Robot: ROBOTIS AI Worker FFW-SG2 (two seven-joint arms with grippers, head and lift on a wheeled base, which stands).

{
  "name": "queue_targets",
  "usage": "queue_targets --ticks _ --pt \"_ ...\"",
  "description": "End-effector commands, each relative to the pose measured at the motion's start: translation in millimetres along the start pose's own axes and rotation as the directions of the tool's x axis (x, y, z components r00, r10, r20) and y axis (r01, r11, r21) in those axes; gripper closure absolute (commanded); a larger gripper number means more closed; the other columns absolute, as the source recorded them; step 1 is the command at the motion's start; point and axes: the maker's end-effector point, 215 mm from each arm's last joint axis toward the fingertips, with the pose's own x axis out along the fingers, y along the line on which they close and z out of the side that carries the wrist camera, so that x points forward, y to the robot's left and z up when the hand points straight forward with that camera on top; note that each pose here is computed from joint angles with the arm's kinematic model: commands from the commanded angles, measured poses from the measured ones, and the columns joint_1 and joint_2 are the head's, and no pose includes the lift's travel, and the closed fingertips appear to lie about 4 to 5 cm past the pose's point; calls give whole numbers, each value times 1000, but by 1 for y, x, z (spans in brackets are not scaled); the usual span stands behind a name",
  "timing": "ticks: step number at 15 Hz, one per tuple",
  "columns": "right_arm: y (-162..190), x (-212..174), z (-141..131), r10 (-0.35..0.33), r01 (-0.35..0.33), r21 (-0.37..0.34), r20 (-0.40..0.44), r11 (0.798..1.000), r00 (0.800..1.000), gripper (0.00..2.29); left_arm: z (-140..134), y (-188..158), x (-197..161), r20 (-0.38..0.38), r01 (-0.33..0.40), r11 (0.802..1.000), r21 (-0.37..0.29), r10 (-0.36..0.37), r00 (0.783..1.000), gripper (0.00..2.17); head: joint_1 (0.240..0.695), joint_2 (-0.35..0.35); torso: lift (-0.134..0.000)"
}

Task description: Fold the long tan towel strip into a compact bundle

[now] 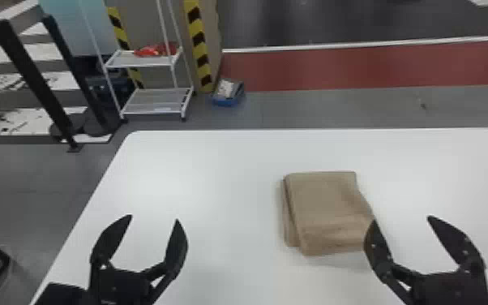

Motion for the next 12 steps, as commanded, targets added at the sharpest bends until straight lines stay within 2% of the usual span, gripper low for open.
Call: queue_targets --ticks 1,12 --pt "1 -1 2 -2 2 4 3 1000 1000 70 0 1 0 1 -3 1000 -1 3 1000 93 695 149 -119" --pt "6 -9 3 -4 4 7 6 1000 1000 76 1 3 -2 2 1 1000 -6 -1 1000 93 695 162 -119"
